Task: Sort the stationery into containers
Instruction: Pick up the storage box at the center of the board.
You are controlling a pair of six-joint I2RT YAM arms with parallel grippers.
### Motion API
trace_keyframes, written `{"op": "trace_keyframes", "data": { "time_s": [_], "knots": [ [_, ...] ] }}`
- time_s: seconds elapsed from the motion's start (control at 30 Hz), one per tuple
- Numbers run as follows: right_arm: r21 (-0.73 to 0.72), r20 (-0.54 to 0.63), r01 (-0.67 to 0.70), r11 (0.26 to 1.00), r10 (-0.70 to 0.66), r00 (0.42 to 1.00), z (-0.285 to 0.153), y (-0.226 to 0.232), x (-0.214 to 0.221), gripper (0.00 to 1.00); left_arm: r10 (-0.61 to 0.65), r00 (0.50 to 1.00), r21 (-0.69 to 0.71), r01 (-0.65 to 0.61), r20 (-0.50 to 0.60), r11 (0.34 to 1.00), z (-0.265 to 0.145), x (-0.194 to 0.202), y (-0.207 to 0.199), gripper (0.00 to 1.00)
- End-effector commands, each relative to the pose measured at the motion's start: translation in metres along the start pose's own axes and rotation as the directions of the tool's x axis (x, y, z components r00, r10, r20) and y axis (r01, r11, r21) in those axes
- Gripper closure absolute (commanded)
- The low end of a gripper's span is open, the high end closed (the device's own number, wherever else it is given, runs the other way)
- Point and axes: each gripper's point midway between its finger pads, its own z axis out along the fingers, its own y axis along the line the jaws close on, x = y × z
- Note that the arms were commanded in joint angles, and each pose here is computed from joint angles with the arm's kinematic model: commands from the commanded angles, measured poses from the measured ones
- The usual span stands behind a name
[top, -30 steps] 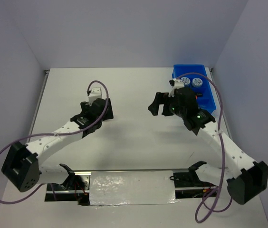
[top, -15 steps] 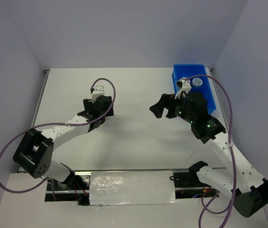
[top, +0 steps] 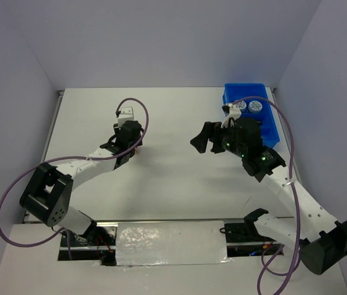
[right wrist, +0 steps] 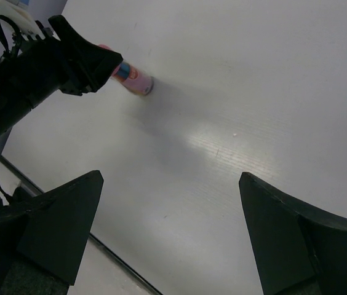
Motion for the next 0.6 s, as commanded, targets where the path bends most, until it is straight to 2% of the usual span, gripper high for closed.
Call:
{"op": "trace_keyframes", "data": {
  "time_s": [0.0, 0.03, 0.07, 0.23, 0.33, 0.43, 0.5, 0.57],
  "knots": [
    [-0.032, 0.028, 0.018, 0.999, -0.017, 0.999, 0.008, 0.006, -0.006, 0.00, -0.032, 0.999, 0.040, 0.031, 0.039, 0.999, -0.001, -0.011, -0.007, 0.84],
    [-0.043, 0.019, 0.020, 0.999, -0.019, 1.000, 0.009, 0.007, -0.003, 0.00, -0.040, 0.998, 0.044, 0.038, 0.039, 0.998, -0.003, -0.012, -0.007, 0.89],
    [-0.050, 0.020, 0.025, 0.998, -0.024, 1.000, 0.010, 0.007, -0.003, 0.00, -0.043, 0.998, 0.045, 0.041, 0.037, 0.998, -0.004, -0.011, -0.006, 0.99],
    [-0.175, 0.029, 0.098, 0.980, -0.094, 0.995, 0.020, 0.020, 0.010, 0.00, -0.097, 0.995, 0.104, 0.094, 0.017, 0.990, -0.024, -0.022, -0.012, 1.00],
    [-0.273, 0.053, 0.217, 0.937, -0.211, 0.976, 0.025, 0.037, 0.023, 0.00, -0.146, 0.986, 0.151, 0.158, -0.085, 0.976, -0.050, -0.025, -0.018, 1.00],
    [-0.300, 0.074, 0.349, 0.888, -0.343, 0.937, 0.032, 0.051, 0.038, 0.00, -0.220, 0.962, 0.305, 0.261, -0.164, 0.916, -0.085, -0.047, -0.046, 1.00],
    [-0.323, 0.073, 0.389, 0.862, -0.388, 0.919, 0.035, 0.062, 0.045, 0.00, -0.241, 0.947, 0.384, 0.308, -0.214, 0.870, -0.104, -0.055, -0.060, 1.00],
    [-0.366, 0.101, 0.426, 0.827, -0.420, 0.902, 0.034, 0.073, 0.045, 0.00, -0.238, 0.934, 0.509, 0.346, -0.266, 0.788, -0.128, -0.065, -0.079, 1.00]
  ]
}}
